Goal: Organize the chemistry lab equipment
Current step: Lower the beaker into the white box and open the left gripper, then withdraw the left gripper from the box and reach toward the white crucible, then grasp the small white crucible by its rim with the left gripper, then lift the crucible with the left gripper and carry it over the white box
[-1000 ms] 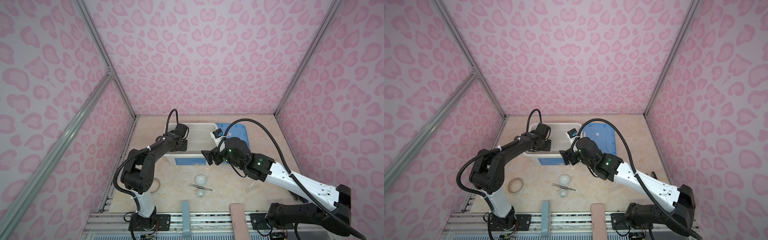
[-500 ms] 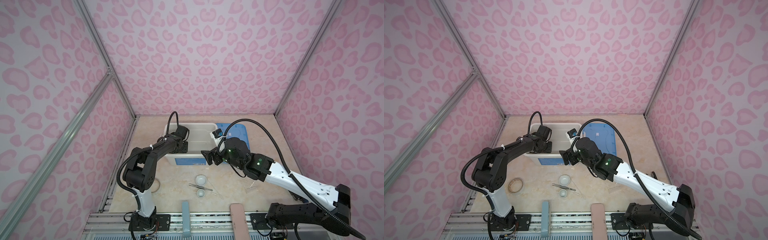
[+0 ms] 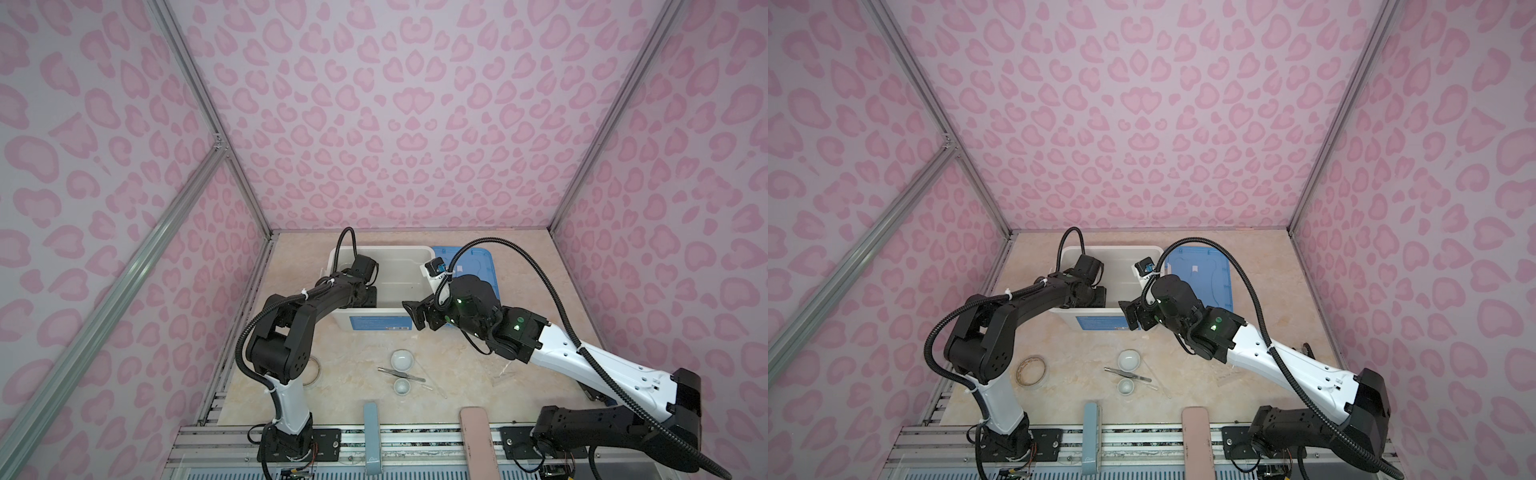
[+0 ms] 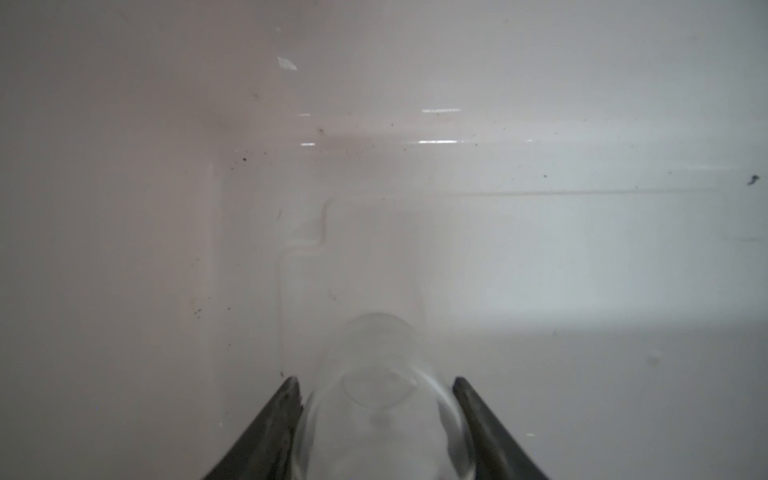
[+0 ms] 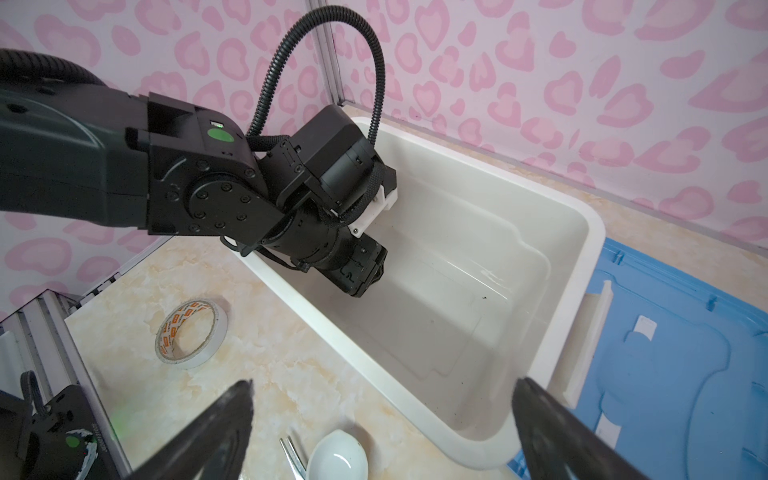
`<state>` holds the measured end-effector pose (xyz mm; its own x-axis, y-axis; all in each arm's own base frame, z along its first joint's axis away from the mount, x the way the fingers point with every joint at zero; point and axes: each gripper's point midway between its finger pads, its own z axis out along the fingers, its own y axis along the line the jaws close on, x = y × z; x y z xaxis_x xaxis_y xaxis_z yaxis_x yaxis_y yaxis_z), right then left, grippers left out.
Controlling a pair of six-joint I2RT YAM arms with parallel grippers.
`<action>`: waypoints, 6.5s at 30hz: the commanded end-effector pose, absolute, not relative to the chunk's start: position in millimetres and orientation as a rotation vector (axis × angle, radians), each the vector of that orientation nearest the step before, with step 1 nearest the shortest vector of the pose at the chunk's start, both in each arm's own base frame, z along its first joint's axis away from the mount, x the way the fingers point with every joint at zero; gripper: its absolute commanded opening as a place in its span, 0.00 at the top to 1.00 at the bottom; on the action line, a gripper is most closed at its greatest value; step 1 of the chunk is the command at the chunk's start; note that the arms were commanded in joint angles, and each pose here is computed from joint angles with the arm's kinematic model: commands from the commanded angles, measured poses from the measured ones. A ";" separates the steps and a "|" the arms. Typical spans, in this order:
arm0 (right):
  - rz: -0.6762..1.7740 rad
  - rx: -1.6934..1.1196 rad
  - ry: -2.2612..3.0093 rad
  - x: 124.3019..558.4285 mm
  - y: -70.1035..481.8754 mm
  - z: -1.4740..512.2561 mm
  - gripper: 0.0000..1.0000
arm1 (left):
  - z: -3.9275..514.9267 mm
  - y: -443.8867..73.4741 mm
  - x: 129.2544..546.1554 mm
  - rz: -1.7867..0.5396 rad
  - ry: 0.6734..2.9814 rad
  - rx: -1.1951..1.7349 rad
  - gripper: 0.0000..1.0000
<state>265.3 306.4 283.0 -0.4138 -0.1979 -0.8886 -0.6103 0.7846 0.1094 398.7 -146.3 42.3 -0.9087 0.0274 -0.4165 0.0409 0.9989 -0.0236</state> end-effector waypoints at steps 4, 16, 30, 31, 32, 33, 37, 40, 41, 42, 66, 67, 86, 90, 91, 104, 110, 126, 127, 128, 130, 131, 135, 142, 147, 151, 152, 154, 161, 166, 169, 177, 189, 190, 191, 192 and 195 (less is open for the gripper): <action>0.517 -0.597 1.970 267.0 305.1 285.9 0.02 | 66.2 -146.1 399.5 -0.048 2.680 0.042 0.25; 0.494 -0.635 1.976 267.7 302.9 291.7 0.01 | 145.5 -144.4 395.6 -0.092 2.541 0.030 0.02; 0.431 -0.609 2.034 249.3 262.0 282.0 0.01 | 278.5 -172.5 295.5 -0.312 2.409 0.150 0.02; 0.439 -0.603 2.038 245.5 257.7 279.7 0.01 | 276.5 -174.8 284.7 -0.330 2.421 0.152 0.02; 0.448 -0.594 2.039 241.9 253.8 278.7 0.01 | 274.5 -176.4 275.3 -0.340 2.432 0.162 0.02; 0.454 -0.592 2.042 238.0 249.6 276.4 0.01 | 270.7 -179.5 264.2 -0.344 2.445 0.183 0.03; 0.431 -0.573 2.078 228.9 232.9 261.8 0.01 | 245.8 -200.3 224.3 -0.430 2.505 0.252 0.00; 0.410 -0.538 2.106 225.7 222.7 249.8 0.01 | 226.9 -217.5 204.6 -0.456 2.528 0.254 0.01; 0.411 -0.528 2.113 224.7 220.5 246.7 0.01 | 219.8 -221.0 201.8 -0.435 2.516 0.214 0.01; 0.413 -0.519 2.122 222.9 218.2 242.6 0.02 | 213.3 -232.8 196.6 -0.466 2.505 0.225 0.00; 0.428 -0.544 2.155 202.0 207.1 208.5 0.01 | 54.2 -270.3 198.6 -0.146 2.670 0.277 0.03; 0.429 -0.538 2.151 201.8 206.1 209.1 0.01 | 53.5 -274.1 198.2 -0.168 2.670 0.292 0.04; 0.442 -0.562 2.164 203.5 215.0 204.2 0.01 | 28.3 -267.4 204.4 -0.017 2.713 0.299 0.21; 0.444 -0.569 2.164 203.7 216.8 203.2 0.01 | 25.9 -266.2 204.4 -0.005 2.716 0.306 0.22; 0.443 -0.568 2.165 204.0 216.8 203.4 0.01 | 24.9 -267.6 204.0 -0.012 2.719 0.306 0.22; 0.439 -0.566 2.171 204.5 216.8 200.4 0.01 | 19.4 -271.6 206.5 -0.003 2.719 0.318 0.20; 0.444 -0.569 2.164 205.5 219.0 203.1 0.02 | 21.2 -274.7 209.2 0.001 2.713 0.336 0.21; 0.449 -0.570 2.170 206.0 221.9 202.1 0.01 | 26.3 -268.8 208.3 0.018 2.708 0.333 0.36; 0.449 -0.568 2.170 206.7 222.2 202.5 0.01 | 28.4 -269.1 208.3 0.009 2.704 0.333 0.38; 0.448 -0.568 2.169 207.0 222.5 203.1 0.02 | 30.9 -269.9 208.4 -0.004 2.699 0.330 0.38; 0.450 -0.569 2.167 207.1 222.9 203.2 0.02 | 35.6 -270.5 208.0 -0.024 2.693 0.330 0.38; 0.449 -0.566 2.166 207.8 222.7 203.1 0.01 | 38.5 -270.1 208.2 -0.028 2.688 0.327 0.39; 0.456 -0.557 2.154 208.5 223.4 206.1 0.01 | 46.8 -269.5 209.2 -0.037 2.675 0.330 0.47; 0.457 -0.527 2.101 211.2 218.3 221.7 0.01 | 62.2 -271.6 200.5 -0.067 2.661 0.370 0.53; 0.446 -0.506 2.069 213.6 213.9 231.7 0.02 | 81.5 -267.2 192.5 -0.092 2.632 0.377 0.54; 0.443 -0.505 2.048 215.2 213.5 242.4 0.01 | 103.4 -262.0 189.2 -0.146 2.600 0.353 0.58; 0.441 -0.503 2.038 215.6 213.0 246.1 0.01 | 111.7 -260.6 189.8 -0.160 2.585 0.343 0.58; 0.445 -0.501 2.021 216.5 212.8 252.6 0.01 | 130.3 -259.2 192.0 -0.191 2.551 0.321 0.58; 0.492 -0.546 1.987 221.1 230.7 273.8 0.01 | 193.3 -250.7 203.0 -0.207 2.465 0.328 0.59; 0.567 -0.573 1.947 225.2 252.1 293.1 0.02 | 224.8 -231.9 226.4 -0.226 2.429 0.278 0.61; 0.576 -0.593 1.939 230.6 264.0 298.3 0.01 | 242.9 -217.9 245.3 -0.211 2.415 0.246 0.63; 0.440 -0.582 1.988 267.7 285.1 303.5 0.02 | 243.6 -162.3 314.7 -0.094 2.452 0.099 0.63; 0.532 -0.625 2.012 325.9 318.1 277.8 0.04 | 172.7 -128.9 366.6 0.078 2.588 0.022 0.63; 0.517 -0.640 2.015 328.9 319.8 275.9 0.04 | 166.2 -128.9 368.8 0.074 2.600 0.025 0.63; 0.506 -0.652 2.024 332.1 321.6 273.6 0.04 | 160.5 -128.3 371.7 0.077 2.610 0.023 0.63; 0.498 -0.659 2.039 335.3 322.4 270.5 0.05 | 154.9 -127.0 374.0 0.083 2.620 0.019 0.63; 0.479 -0.677 2.083 342.6 325.1 260.4 0.05 | 139.6 -127.4 379.2 0.066 2.651 0.011 0.68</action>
